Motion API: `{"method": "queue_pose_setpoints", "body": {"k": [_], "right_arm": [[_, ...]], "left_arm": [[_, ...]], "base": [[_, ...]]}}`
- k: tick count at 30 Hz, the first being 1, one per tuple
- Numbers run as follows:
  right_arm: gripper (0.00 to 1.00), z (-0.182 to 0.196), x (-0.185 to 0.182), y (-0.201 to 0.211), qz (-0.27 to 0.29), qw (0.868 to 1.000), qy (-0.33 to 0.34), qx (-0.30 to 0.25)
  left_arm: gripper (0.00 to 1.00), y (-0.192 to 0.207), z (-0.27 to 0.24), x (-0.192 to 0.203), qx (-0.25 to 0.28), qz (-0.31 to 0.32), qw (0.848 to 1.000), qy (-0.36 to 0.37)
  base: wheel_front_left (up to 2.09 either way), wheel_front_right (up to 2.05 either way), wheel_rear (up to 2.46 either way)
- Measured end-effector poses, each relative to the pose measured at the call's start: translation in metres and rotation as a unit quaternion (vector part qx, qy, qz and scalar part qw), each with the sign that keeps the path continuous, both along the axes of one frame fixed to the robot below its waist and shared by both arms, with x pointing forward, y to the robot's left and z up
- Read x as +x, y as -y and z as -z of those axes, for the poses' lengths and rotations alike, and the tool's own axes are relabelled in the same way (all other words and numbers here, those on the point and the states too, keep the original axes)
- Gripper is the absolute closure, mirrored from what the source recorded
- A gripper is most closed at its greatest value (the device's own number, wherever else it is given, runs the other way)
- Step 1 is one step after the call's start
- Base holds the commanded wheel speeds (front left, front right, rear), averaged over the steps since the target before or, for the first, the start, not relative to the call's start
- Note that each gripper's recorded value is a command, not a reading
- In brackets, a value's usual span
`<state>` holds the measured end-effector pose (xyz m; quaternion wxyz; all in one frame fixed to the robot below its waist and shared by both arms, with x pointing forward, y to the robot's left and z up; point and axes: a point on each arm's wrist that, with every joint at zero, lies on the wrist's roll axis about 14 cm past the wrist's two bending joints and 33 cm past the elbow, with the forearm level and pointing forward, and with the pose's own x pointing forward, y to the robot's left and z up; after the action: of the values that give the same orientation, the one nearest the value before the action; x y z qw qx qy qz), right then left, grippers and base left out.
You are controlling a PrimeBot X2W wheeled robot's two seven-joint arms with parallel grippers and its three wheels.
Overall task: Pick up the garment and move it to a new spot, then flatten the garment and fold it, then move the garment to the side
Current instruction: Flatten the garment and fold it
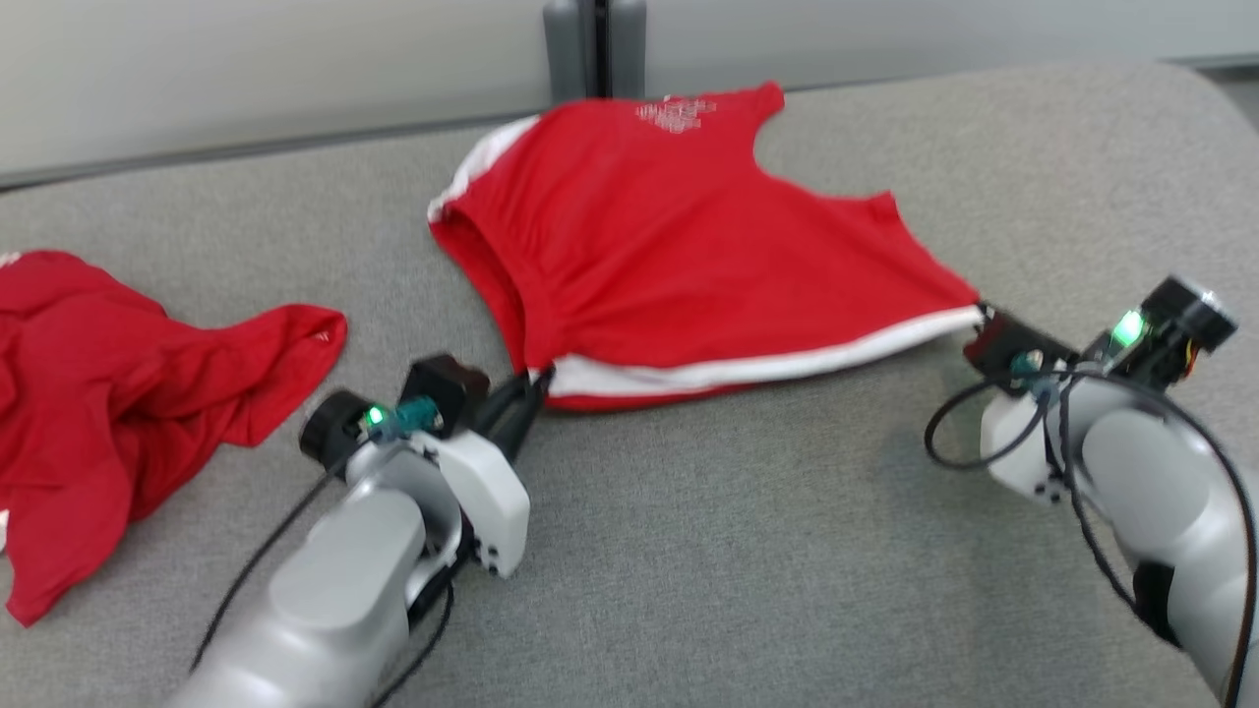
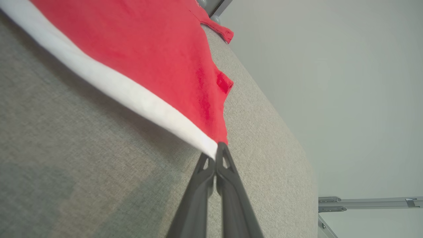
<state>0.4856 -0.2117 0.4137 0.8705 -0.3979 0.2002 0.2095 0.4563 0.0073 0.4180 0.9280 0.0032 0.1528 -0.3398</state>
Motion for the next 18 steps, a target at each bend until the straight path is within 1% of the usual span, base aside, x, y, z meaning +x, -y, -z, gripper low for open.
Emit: {"method": "queue_pose_setpoints", "body": {"k": [5,8,14,18], "right_arm": [[1.0,0.009,-0.038,0.003,-0.01,1.0,-0.024,-0.013],[1.0,0.004,-0.053,0.014,-0.008,1.0,-0.021,-0.019],[1.0,0.011,-0.091,0.032,-0.009,0.999,-0.038,-0.017],[1.0,0.01,-0.112,0.048,-0.008,0.999,-0.047,-0.012]], "left_arm": [[1.0,0.006,-0.004,-0.032,-0.012,0.01,1.0,-0.009],[1.0,0.01,-0.006,-0.05,-0.015,0.022,1.0,-0.01],[1.0,0.021,-0.006,-0.084,-0.024,0.046,0.999,-0.016],[1.0,0.03,-0.003,-0.104,-0.045,0.054,0.996,-0.046]], "base": [[0.0,0.0,0.0],[0.0,0.0,0.0],[0.0,0.0,0.0],[0.0,0.0,0.0]]}}
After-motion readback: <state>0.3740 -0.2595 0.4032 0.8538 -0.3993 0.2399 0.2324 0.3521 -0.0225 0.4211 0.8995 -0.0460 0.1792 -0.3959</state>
